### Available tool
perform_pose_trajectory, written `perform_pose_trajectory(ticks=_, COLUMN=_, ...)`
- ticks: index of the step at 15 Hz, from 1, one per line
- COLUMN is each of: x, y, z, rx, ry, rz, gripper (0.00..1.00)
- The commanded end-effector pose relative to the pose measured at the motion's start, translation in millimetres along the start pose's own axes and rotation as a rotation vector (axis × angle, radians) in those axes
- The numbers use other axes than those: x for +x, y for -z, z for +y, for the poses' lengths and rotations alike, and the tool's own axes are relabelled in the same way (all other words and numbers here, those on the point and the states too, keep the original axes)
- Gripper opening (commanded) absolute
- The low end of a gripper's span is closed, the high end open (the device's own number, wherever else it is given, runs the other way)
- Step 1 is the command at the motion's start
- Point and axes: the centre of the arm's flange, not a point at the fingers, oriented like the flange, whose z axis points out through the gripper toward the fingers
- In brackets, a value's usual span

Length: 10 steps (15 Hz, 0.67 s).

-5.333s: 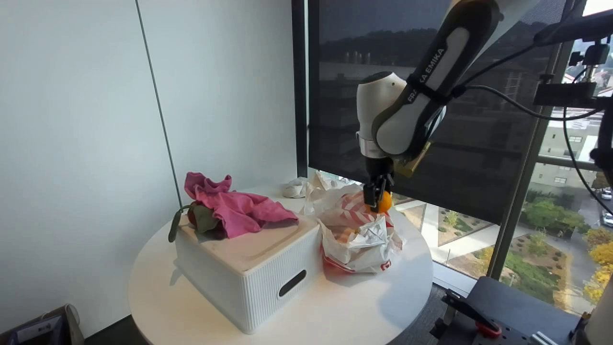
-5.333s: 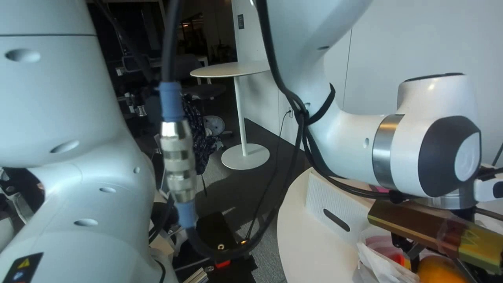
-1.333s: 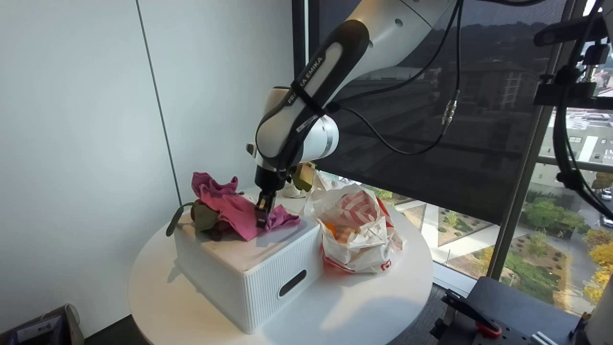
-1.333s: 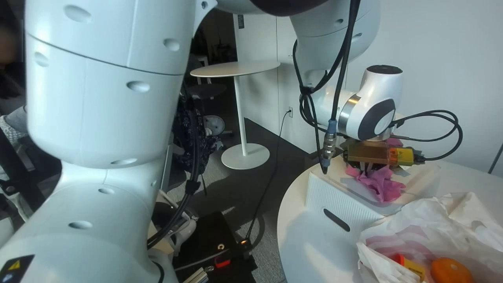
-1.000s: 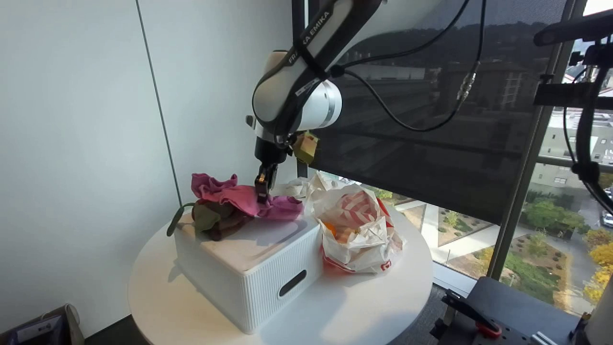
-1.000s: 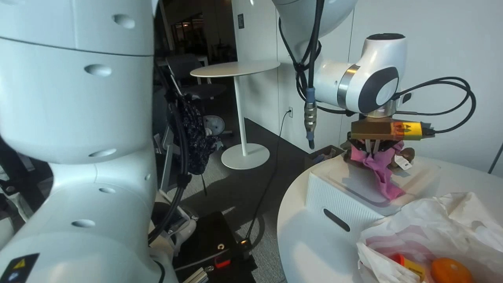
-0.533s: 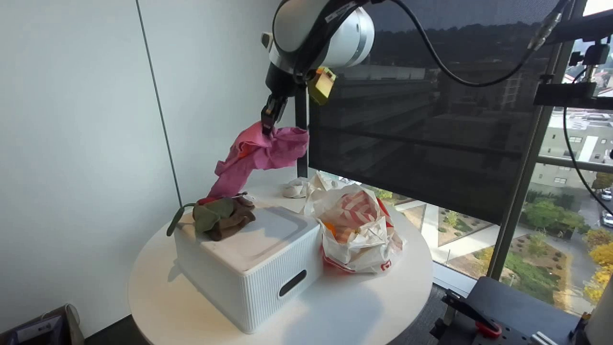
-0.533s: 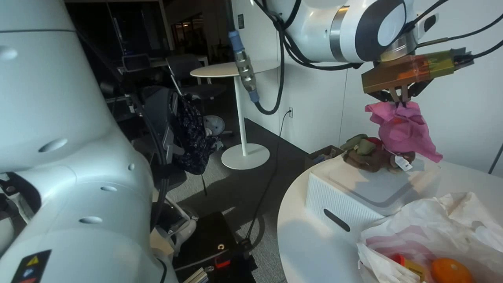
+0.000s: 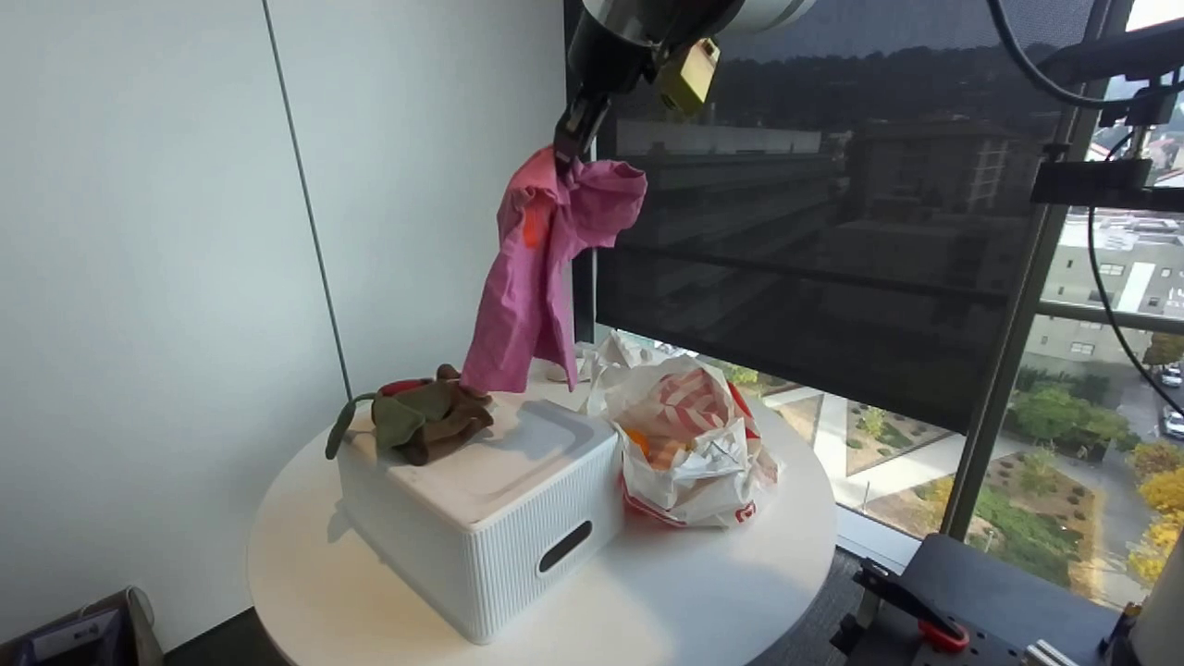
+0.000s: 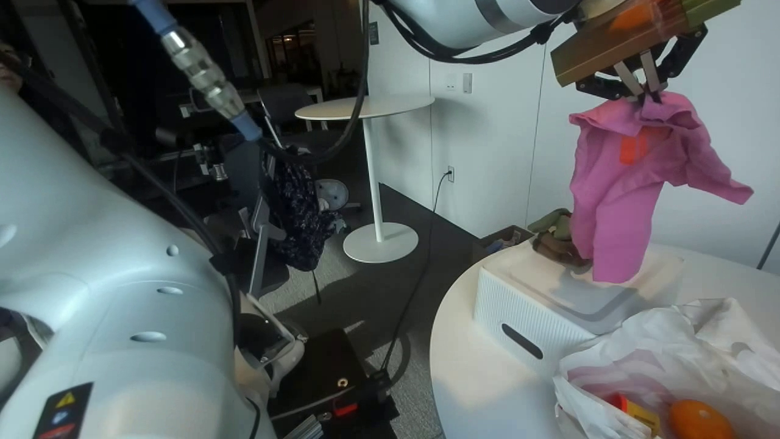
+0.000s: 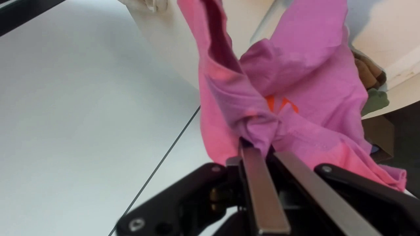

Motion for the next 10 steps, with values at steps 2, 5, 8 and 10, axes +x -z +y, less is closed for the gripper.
perform_pose_trajectory(ticks=2, x=-19, y=44, z=-2, rx=-0.062, ry=-0.009, rz=0.010, gripper=0.02)
perform_pose_trajectory(ticks=5, x=-37, y=55, z=4, rx=-0.089, ry=-0.042, rz=-0.015, gripper=0.02)
perform_pose_trajectory(ticks=8, x=-54, y=63, z=7, rx=-0.117, ry=-0.076, rz=-0.049, gripper=0.02)
perform_pose_trajectory(ticks=10, x=-65, y=68, z=12, rx=-0.162, ry=-0.099, rz=-0.079, gripper=0.02)
